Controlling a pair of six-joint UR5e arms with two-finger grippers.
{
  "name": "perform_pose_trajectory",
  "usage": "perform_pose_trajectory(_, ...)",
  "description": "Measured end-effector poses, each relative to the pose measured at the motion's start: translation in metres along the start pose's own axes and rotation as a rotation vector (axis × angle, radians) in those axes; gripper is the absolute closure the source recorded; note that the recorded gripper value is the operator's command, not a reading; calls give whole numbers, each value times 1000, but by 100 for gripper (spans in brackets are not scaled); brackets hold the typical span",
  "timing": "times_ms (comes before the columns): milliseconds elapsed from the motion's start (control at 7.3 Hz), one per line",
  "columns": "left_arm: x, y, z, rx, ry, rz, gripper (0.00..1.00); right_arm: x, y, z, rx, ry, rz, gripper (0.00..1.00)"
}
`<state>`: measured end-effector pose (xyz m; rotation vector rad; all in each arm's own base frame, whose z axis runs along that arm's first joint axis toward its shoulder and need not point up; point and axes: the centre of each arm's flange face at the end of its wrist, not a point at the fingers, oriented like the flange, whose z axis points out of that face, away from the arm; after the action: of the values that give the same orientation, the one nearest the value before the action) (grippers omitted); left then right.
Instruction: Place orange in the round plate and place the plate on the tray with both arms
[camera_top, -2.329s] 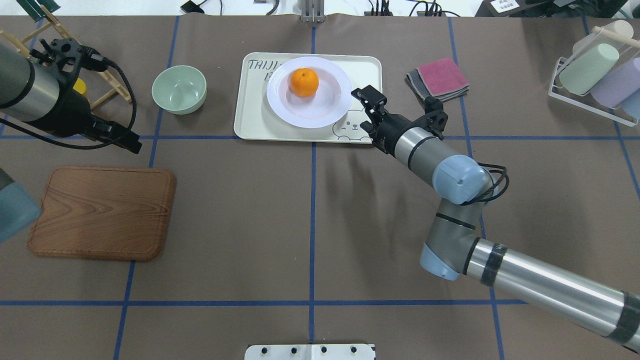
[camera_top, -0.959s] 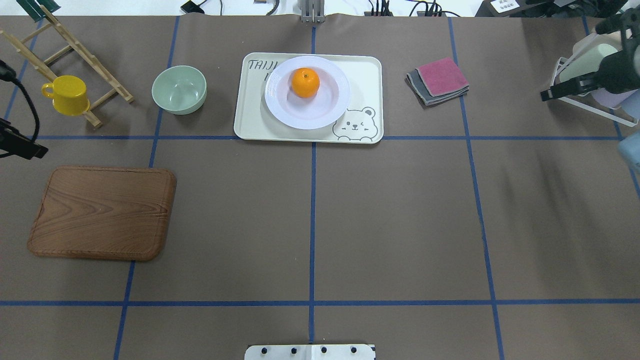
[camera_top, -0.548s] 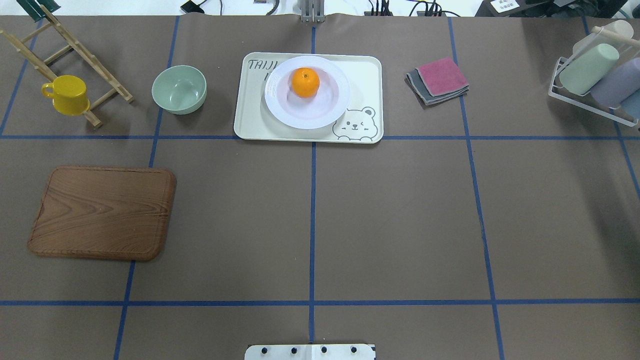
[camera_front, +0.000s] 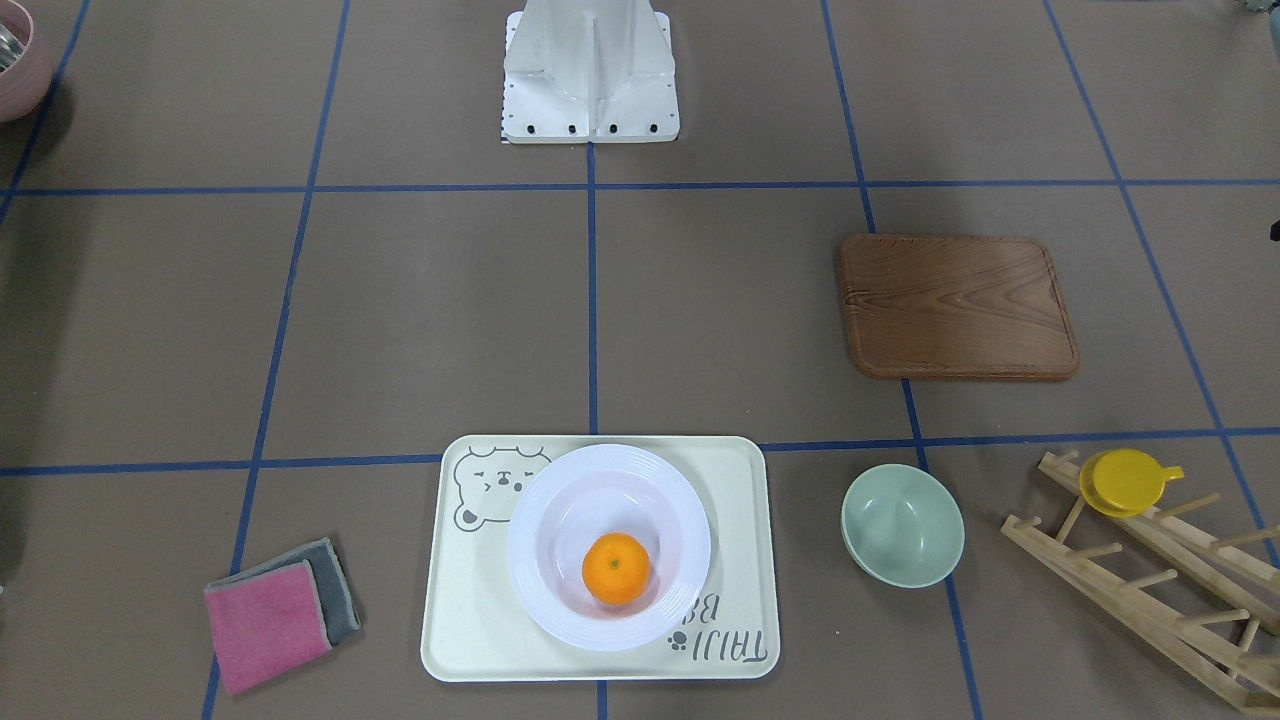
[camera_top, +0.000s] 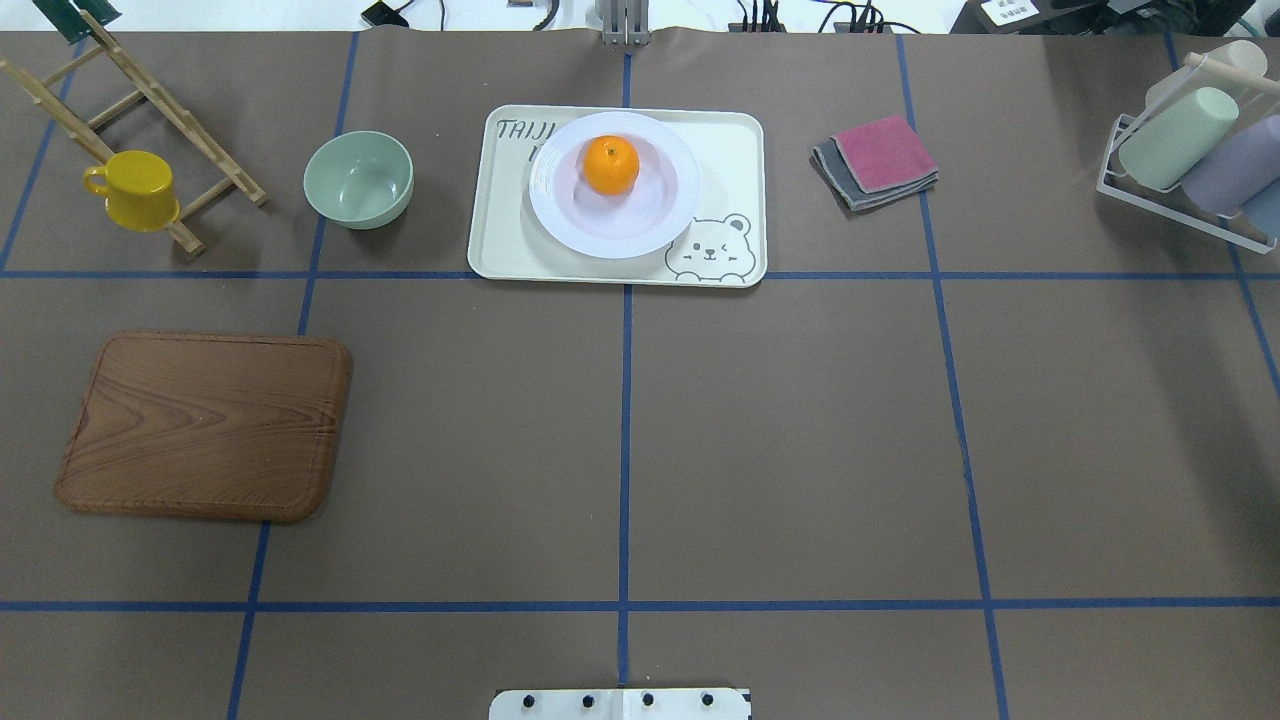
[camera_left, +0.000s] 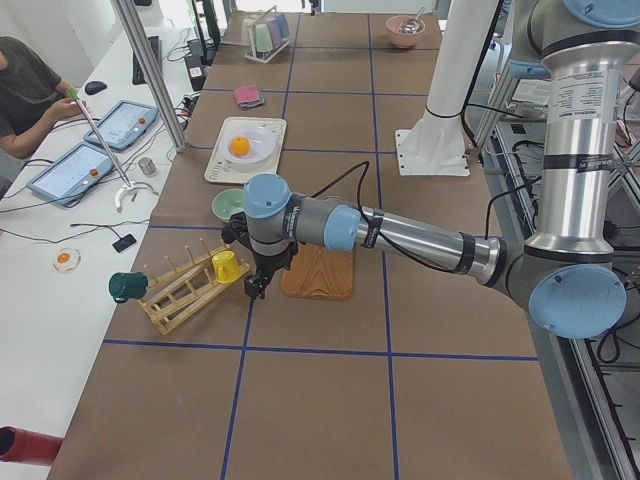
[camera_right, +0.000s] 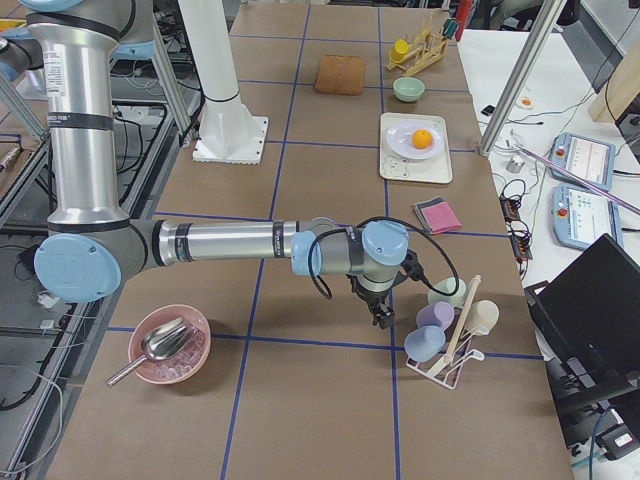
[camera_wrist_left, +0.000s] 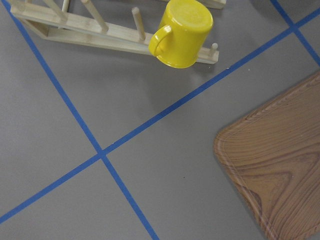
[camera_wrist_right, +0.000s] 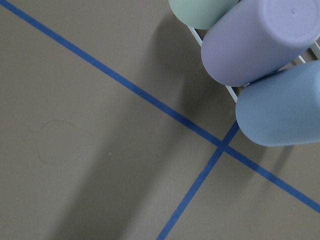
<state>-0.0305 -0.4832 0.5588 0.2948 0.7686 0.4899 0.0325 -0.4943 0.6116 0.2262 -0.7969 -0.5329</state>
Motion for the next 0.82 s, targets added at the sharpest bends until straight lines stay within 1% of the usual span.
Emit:
perform_pose_trajectory(274,-2,11,3,-6,7,-56,0,-8,3,-6,-16,12,9,0)
perform_pose_trajectory(411,1,12,2,2,24,-111,0,-8,2,-8,-19,20,8,0)
perform_pose_trajectory(548,2,16,4,6,43,-143,0,-8,1,-8,-21,26,6,0)
perform_pose_trajectory(822,3,22,7,4,59,-170,0,-9,-1,-9,-16,24,2,0)
